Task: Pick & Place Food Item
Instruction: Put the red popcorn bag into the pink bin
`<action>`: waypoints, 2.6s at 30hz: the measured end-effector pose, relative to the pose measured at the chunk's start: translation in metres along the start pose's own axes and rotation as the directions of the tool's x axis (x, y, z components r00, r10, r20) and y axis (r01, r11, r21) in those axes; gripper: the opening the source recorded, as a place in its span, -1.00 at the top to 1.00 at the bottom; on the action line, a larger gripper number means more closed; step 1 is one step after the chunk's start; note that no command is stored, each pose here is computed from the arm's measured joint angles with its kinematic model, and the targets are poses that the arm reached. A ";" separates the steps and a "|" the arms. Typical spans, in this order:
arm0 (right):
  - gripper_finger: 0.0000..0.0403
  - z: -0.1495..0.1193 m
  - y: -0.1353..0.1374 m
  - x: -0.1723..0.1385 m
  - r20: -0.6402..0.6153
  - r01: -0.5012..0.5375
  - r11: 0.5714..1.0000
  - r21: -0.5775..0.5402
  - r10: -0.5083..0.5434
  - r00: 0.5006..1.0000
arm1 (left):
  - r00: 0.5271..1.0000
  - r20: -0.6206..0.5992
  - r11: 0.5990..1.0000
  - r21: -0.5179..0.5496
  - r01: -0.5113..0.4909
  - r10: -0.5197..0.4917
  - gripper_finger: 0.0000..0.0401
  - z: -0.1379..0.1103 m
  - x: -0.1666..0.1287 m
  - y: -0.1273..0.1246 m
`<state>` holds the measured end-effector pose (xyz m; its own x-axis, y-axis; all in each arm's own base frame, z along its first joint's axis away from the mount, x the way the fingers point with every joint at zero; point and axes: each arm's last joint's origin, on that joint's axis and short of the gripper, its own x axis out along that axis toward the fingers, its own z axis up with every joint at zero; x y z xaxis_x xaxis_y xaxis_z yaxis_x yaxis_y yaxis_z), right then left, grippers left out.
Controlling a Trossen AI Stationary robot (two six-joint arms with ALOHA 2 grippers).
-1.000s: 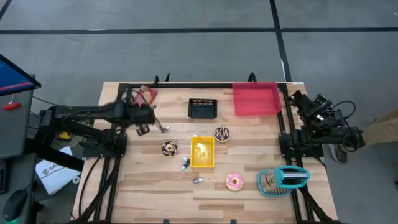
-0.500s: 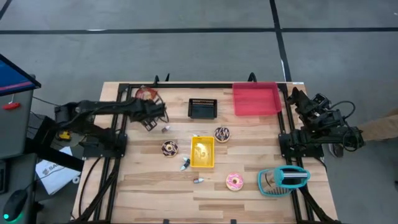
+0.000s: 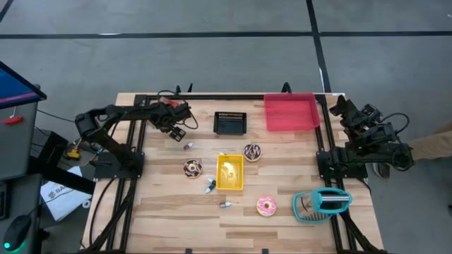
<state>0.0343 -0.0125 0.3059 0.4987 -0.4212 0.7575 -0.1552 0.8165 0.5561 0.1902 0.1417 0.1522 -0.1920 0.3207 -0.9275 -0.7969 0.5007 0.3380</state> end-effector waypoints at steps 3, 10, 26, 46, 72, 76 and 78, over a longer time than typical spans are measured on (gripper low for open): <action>0.06 0.003 0.003 0.002 -0.005 0.001 1.000 -0.006 -0.001 1.000 | 0.999 -0.019 1.000 0.000 -0.031 0.031 -0.32 0.002 0.008 0.000; 0.06 0.005 0.006 0.006 -0.039 0.015 1.000 -0.022 -0.016 0.999 | 0.995 -0.067 0.997 0.029 -0.073 0.075 -0.27 0.008 0.028 -0.002; 0.10 0.006 0.006 0.006 -0.044 0.009 1.000 -0.022 -0.010 0.999 | 0.982 -0.076 0.985 -0.014 -0.172 0.171 -0.20 0.009 0.034 0.014; 0.13 0.005 0.007 0.006 -0.055 -0.012 1.000 -0.018 0.011 0.998 | 0.970 -0.112 0.976 0.015 -0.216 0.216 0.34 -0.004 0.042 0.015; 0.13 -0.004 0.007 0.007 -0.164 -0.104 0.994 -0.030 0.097 0.982 | 0.683 0.403 0.757 0.040 0.652 -0.610 1.00 -0.045 -0.109 0.000; 0.10 -0.016 0.007 0.015 -0.287 -0.110 0.992 -0.055 0.089 0.954 | 0.359 0.481 0.513 0.236 0.825 -0.799 1.00 -0.046 -0.145 -0.004; 0.07 -0.023 0.008 0.023 -0.357 -0.080 0.993 -0.082 0.045 0.933 | 0.196 0.474 0.383 0.337 0.860 -0.859 1.00 -0.046 -0.161 -0.009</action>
<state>0.0644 -0.0068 0.3200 0.7626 -0.2151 0.6100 -0.1238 0.8771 0.4641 0.2022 0.0486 0.2906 0.9178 0.0138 -0.3968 -0.2768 0.7386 -0.6147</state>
